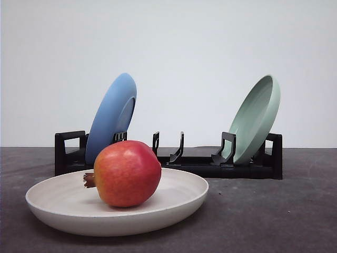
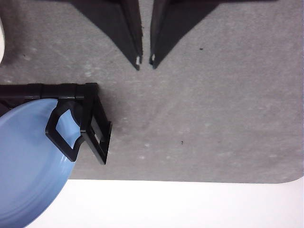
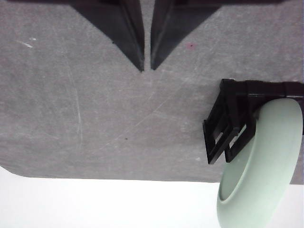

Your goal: Place pomegranate in white plate

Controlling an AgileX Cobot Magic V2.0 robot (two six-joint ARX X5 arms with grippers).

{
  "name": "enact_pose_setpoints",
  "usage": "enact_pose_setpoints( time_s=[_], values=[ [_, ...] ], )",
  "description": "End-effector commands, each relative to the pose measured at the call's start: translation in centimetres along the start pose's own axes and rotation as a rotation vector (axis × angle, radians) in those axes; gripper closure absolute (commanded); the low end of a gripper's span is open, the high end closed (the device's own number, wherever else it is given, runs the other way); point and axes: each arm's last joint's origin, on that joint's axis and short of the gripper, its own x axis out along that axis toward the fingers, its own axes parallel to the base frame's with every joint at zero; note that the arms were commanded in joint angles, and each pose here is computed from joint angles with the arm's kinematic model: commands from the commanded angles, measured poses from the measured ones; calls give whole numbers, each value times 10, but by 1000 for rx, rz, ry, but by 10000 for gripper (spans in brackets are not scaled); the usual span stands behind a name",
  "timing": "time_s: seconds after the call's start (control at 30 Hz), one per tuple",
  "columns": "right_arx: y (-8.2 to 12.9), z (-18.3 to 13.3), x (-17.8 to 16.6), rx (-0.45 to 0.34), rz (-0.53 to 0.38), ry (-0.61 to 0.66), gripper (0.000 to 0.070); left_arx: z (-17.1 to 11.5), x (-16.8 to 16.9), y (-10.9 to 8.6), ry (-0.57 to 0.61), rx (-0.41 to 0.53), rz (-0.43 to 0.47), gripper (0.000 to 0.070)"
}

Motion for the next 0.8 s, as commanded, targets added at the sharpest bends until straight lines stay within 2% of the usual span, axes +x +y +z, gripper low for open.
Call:
enact_pose_setpoints(
  time_s=[0.0, 0.77],
  values=[
    [0, 0, 0, -4, -2, -6, 683, -4, 1, 0, 10, 15, 1, 694],
    [0, 0, 0, -4, -2, -6, 683, -4, 1, 0, 10, 15, 1, 693]
  ],
)
